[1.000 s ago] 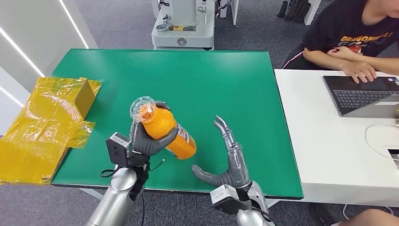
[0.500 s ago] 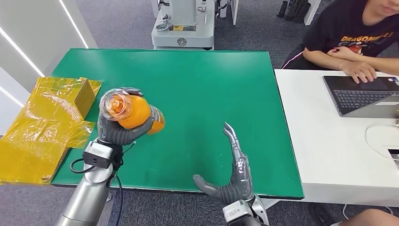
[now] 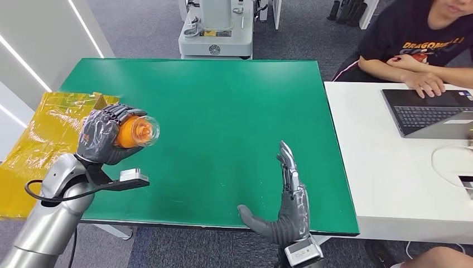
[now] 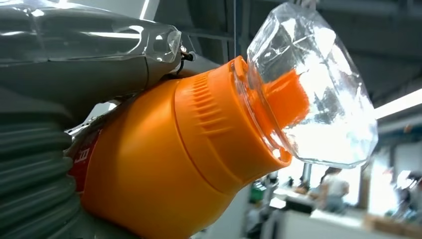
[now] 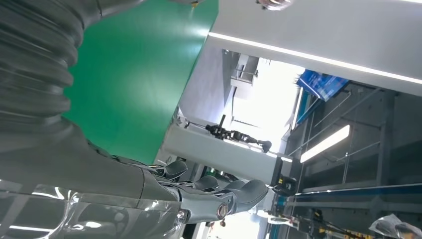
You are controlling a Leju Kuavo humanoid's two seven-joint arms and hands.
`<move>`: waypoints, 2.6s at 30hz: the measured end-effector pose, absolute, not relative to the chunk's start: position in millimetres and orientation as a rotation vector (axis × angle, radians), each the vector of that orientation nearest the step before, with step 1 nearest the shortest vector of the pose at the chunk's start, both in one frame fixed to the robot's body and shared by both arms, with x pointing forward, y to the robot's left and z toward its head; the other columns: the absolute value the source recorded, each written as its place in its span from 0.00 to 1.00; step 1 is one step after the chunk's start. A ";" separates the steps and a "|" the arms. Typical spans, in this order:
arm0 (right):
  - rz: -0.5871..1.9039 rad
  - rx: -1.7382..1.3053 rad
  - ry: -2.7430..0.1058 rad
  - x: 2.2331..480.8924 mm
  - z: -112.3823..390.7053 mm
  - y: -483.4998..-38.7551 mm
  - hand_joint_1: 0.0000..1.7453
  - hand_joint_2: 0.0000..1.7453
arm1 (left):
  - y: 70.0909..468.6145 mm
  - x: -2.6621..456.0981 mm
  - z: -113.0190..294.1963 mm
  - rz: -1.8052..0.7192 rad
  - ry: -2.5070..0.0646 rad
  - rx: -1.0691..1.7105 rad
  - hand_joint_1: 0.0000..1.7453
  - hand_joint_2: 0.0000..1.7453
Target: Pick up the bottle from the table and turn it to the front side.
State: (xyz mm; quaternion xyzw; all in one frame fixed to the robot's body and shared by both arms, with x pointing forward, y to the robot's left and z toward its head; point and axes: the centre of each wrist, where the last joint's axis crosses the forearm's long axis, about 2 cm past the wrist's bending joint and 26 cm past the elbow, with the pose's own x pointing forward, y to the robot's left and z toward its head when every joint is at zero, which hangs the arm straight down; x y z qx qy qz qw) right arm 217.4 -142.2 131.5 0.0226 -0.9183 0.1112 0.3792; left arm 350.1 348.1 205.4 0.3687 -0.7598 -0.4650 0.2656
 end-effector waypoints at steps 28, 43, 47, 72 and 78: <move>0.251 0.085 -2.361 213.2 136.2 -136.9 0.00 1.00 | 432.9 410.6 166.9 -1.945 -1.139 1.086 1.00 1.00; 0.234 0.081 -2.343 214.6 129.8 -136.0 0.00 1.00 | 425.1 419.3 144.0 -1.938 -0.815 0.957 1.00 1.00; 0.235 0.091 -2.335 215.2 127.9 -135.0 0.00 1.00 | 434.5 411.2 135.4 -1.929 -0.778 0.969 0.65 1.00; 0.237 0.101 -2.319 214.2 124.7 -131.3 0.00 1.00 | 444.3 404.5 130.0 -1.894 -0.715 1.081 0.00 1.00; 0.249 0.101 -2.319 215.8 126.9 -129.9 0.00 1.00 | 444.0 404.5 130.2 -1.899 -0.738 1.107 0.00 1.00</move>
